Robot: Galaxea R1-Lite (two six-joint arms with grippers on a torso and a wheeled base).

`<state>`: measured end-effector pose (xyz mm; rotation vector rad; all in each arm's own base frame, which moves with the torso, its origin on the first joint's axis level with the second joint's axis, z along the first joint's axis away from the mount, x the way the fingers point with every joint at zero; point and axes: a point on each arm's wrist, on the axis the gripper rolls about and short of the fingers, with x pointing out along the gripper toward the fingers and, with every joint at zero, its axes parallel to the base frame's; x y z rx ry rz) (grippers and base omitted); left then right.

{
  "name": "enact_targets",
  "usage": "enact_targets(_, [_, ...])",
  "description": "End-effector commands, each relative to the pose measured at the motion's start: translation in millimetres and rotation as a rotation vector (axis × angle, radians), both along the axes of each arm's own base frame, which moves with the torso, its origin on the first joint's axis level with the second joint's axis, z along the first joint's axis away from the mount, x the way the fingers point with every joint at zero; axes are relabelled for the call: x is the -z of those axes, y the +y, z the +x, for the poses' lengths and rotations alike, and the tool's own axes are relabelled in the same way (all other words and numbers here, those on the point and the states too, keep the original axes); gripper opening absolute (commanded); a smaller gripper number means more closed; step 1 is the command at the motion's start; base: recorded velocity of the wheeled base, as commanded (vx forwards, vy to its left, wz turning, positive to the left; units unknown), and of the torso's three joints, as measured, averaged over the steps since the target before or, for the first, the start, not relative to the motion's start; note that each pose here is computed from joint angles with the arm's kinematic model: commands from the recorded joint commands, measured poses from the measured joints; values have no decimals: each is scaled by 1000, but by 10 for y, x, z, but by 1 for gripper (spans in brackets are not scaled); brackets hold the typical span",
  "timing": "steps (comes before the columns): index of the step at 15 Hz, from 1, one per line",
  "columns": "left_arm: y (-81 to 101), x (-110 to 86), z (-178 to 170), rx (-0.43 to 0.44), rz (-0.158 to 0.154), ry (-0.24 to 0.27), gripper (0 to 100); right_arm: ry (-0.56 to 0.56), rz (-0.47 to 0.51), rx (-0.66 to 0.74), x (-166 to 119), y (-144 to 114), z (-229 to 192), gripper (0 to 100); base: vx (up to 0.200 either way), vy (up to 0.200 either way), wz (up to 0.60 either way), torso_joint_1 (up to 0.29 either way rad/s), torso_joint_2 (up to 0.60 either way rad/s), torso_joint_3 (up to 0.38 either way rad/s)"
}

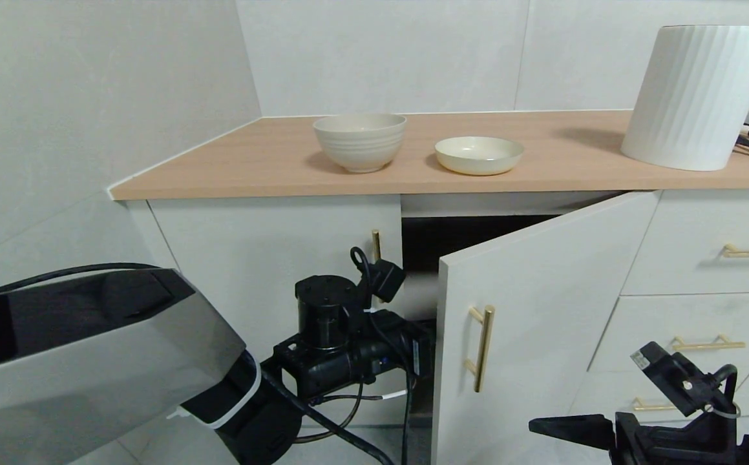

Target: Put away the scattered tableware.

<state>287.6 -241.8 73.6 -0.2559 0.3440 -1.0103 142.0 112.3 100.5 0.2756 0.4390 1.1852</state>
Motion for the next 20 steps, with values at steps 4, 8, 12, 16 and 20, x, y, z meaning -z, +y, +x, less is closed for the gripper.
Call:
enact_targets(4, [-108,52,64,10,-4,-7,0,6,-4,-15,12,20,-18,100,-150,0,0,7,2,2])
enact_targets(8, [-241,147,166,21,-9,-12,0,10,-6,-13,18,22,-15,100,0,0,0,0,0,0])
enact_targets(12, [-323,141,176,33,-16,-21,0,6,-5,-15,12,22,-19,100,0,0,0,0,0,0])
enact_targets(16, [-555,-57,-12,84,-27,-37,0,-13,10,-54,-32,59,-95,100,0,0,0,0,0,0])
enact_targets(20, [-717,-187,-248,150,-25,-35,0,-91,67,-133,-202,108,-318,100,0,0,0,0,0,0])
